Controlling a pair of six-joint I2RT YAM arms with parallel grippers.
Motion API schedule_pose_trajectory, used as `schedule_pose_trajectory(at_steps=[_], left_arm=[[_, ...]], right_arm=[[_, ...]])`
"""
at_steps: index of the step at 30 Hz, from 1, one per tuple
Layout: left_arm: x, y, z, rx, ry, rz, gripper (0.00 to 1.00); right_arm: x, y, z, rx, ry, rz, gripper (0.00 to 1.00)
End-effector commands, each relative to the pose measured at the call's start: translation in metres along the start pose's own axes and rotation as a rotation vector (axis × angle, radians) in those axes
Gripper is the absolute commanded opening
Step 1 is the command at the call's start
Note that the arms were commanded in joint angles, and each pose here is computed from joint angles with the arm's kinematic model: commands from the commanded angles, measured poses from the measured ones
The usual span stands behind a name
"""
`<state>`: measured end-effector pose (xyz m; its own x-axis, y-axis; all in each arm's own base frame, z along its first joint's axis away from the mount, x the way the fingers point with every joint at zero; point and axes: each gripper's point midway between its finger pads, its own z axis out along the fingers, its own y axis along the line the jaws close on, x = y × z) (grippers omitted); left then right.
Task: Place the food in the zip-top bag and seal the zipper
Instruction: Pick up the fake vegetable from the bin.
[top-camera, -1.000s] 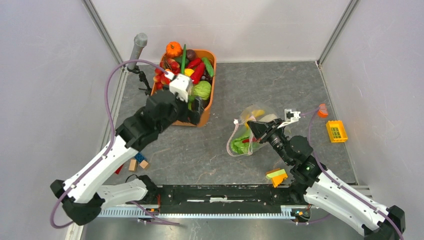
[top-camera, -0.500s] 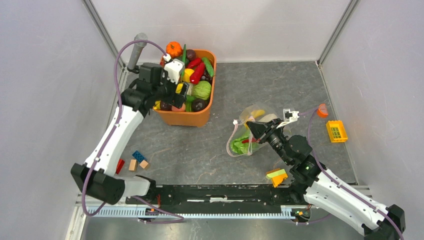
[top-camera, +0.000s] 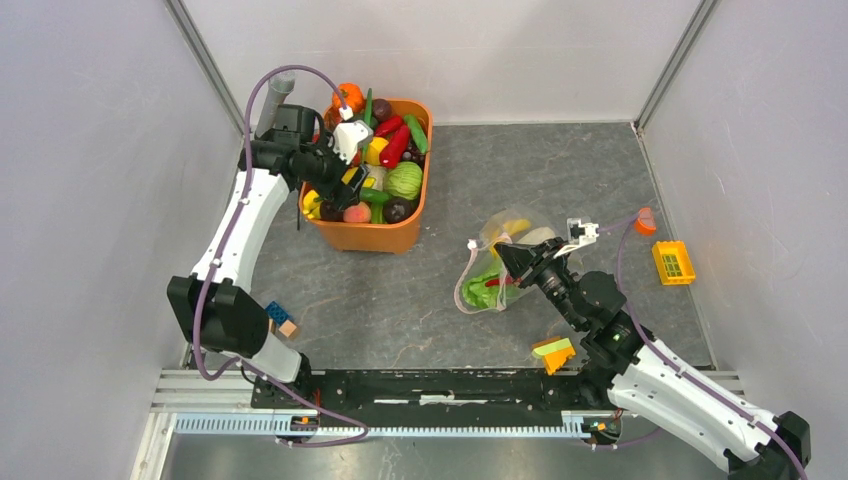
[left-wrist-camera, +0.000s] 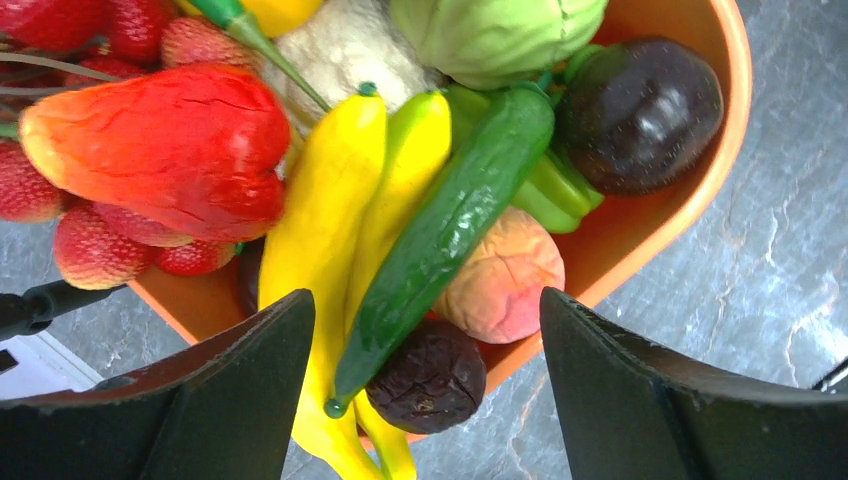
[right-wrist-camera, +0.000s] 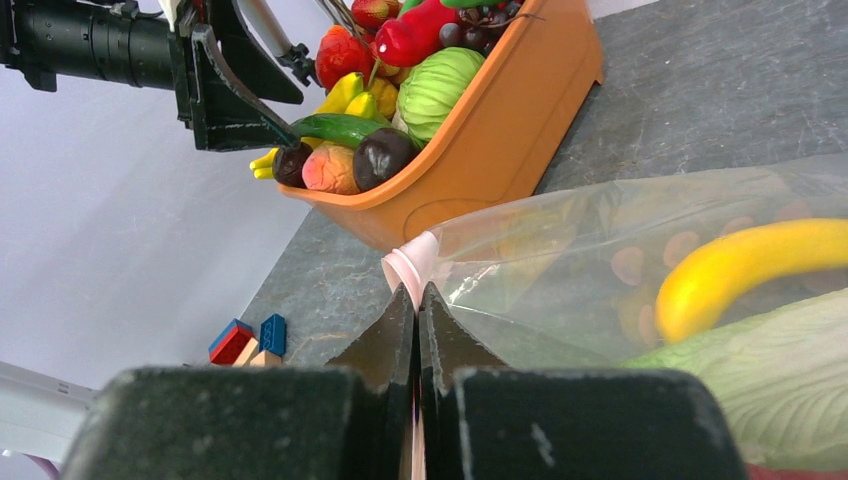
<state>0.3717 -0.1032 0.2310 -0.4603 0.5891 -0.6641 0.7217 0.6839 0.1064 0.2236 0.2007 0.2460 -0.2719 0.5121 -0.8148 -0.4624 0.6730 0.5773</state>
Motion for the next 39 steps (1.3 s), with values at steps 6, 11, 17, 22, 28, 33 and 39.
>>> schedule_pose_trajectory(at_steps=[6,11,17,22,28,33,39], left_arm=[[0.009,-0.011,0.001,0.097,0.029,0.125,0.78],[0.014,-0.004,0.010,0.085,0.064,0.114,0.70],[0.019,0.009,0.014,0.024,0.097,0.111,0.68],[0.007,0.018,0.011,-0.031,0.053,0.119,0.69],[0.011,0.022,0.012,-0.046,0.073,0.113,0.55],[0.019,0.024,0.018,-0.049,0.105,0.099,0.60],[0.026,0.029,0.026,-0.062,0.143,0.083,0.60]], right_arm=[[-0.017,0.014,0.005,-0.030,-0.038,-0.007,0.03],[-0.016,0.012,0.004,-0.029,-0.039,-0.006,0.03],[-0.017,0.010,0.002,-0.022,-0.049,-0.002,0.03],[-0.016,0.012,0.002,-0.029,-0.044,0.001,0.03],[-0.017,0.012,0.002,-0.028,-0.046,0.000,0.03],[-0.017,0.011,0.002,-0.026,-0.045,-0.001,0.04],[-0.015,0.011,0.002,-0.024,-0.040,-0.001,0.04]])
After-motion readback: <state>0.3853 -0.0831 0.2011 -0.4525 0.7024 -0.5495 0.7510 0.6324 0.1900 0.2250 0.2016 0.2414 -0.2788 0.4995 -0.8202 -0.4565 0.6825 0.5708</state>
